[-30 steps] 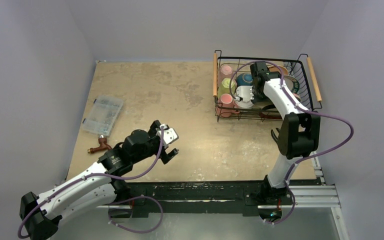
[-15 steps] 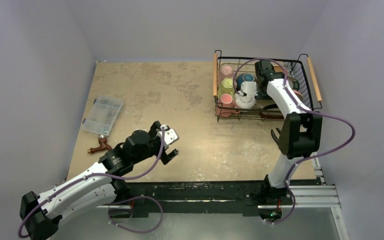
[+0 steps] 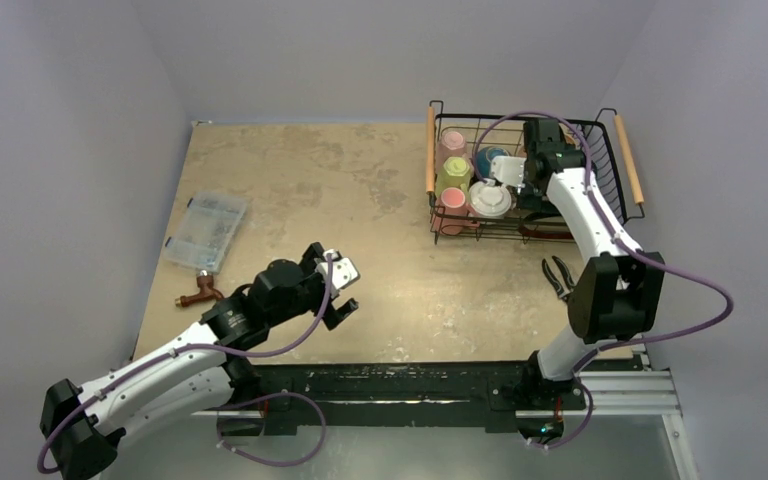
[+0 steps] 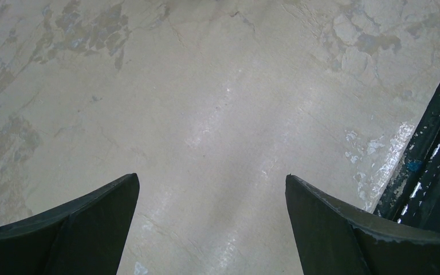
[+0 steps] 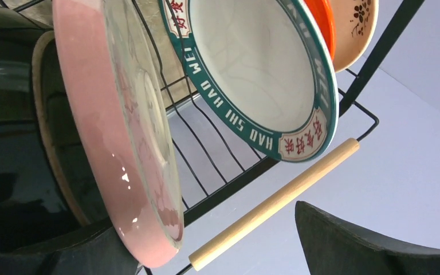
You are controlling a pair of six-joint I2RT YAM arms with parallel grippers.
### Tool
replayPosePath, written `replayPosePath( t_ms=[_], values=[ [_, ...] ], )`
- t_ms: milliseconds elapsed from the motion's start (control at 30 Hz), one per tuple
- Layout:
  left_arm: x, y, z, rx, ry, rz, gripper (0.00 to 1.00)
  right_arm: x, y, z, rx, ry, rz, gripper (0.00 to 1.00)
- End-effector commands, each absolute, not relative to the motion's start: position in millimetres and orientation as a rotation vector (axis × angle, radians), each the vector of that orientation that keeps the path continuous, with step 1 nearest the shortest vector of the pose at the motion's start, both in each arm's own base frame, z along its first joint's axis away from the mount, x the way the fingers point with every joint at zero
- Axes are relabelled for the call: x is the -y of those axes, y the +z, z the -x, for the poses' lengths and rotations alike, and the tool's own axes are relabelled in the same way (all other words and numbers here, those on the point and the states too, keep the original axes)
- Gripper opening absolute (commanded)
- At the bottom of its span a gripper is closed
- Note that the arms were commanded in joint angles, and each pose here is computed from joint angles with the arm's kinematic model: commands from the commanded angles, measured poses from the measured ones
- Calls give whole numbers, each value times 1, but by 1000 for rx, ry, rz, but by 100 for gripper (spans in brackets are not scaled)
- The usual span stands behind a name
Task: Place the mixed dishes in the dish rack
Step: Insert the plate into the dish rack.
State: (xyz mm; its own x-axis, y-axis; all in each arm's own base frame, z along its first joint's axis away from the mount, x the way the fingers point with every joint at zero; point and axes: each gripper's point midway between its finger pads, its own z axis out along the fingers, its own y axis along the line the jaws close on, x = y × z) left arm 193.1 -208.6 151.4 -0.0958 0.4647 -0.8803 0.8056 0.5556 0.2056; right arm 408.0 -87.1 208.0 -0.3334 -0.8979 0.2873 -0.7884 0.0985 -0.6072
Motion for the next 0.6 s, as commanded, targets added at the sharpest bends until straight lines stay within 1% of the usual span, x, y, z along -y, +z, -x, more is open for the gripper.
replayPosePath(
  t_ms=[0, 133, 300, 367, 500, 567],
  values=[
    [218, 162, -196, -1692, -435, -1040, 98, 81, 221, -394, -2197, -982, 1649, 99],
    [219, 159, -196, -1702, -438, -1043, 98, 77, 235, -392, -2160, -971, 1592, 99],
    [218, 158, -196, -1715, -437, -1036, 98, 99, 255, -403, -2149, -1224, 1367, 99],
    [218, 159, -196, -1715, -440, -1032, 98, 105, 254, -408, -2160, -1283, 1294, 99],
    [217, 158, -195, -1721, -438, -1036, 98, 108, 254, -418, -2202, -1286, 1110, 99],
    [217, 158, -196, -1725, -431, -1035, 98, 106, 263, -424, -2197, -1263, 1019, 99]
  ],
)
